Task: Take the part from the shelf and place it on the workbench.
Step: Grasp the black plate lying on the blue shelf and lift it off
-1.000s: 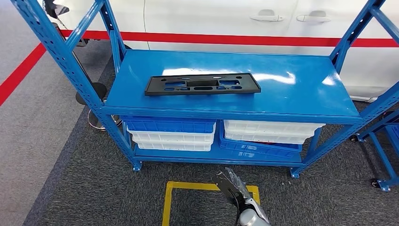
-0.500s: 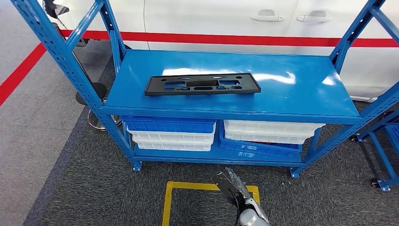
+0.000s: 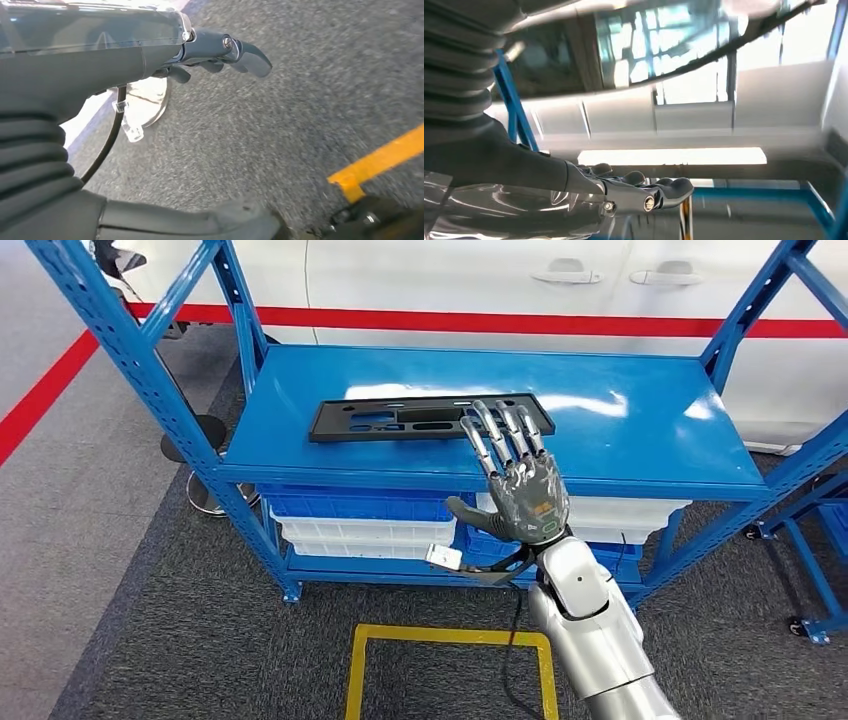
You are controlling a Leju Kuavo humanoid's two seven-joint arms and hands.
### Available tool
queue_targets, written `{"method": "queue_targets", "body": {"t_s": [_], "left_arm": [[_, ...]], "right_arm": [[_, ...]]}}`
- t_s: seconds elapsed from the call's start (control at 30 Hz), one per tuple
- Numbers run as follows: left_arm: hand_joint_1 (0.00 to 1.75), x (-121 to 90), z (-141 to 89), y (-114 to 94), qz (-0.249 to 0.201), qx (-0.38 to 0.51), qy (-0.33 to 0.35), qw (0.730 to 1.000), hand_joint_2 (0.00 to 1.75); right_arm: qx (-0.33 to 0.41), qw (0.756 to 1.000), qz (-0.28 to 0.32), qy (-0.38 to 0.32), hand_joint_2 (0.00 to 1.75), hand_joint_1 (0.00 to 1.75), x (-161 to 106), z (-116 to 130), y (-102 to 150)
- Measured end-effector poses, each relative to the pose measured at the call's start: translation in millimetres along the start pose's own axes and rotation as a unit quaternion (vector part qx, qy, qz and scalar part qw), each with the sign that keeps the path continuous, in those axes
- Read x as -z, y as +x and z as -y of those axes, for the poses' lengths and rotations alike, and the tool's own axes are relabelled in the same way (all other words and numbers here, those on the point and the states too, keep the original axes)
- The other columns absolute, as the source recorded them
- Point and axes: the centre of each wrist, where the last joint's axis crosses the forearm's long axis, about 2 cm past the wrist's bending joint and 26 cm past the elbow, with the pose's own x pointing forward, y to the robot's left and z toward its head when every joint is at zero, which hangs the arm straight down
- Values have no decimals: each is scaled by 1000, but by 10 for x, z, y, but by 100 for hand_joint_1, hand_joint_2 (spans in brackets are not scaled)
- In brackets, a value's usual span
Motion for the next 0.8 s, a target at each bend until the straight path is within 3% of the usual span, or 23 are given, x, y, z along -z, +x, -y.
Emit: {"method": "queue_targets", "body": {"t_s": [0.17, 0.8], "left_arm": [[0, 8, -17, 2, -4, -4, 5, 1000, 175], [0, 10, -20, 3, -4, 0, 5, 1000, 175]], "right_arm": [[159, 985, -69, -12, 175, 0, 8, 57, 52], [194, 979, -67, 1, 175, 0, -125, 92, 177]]}}
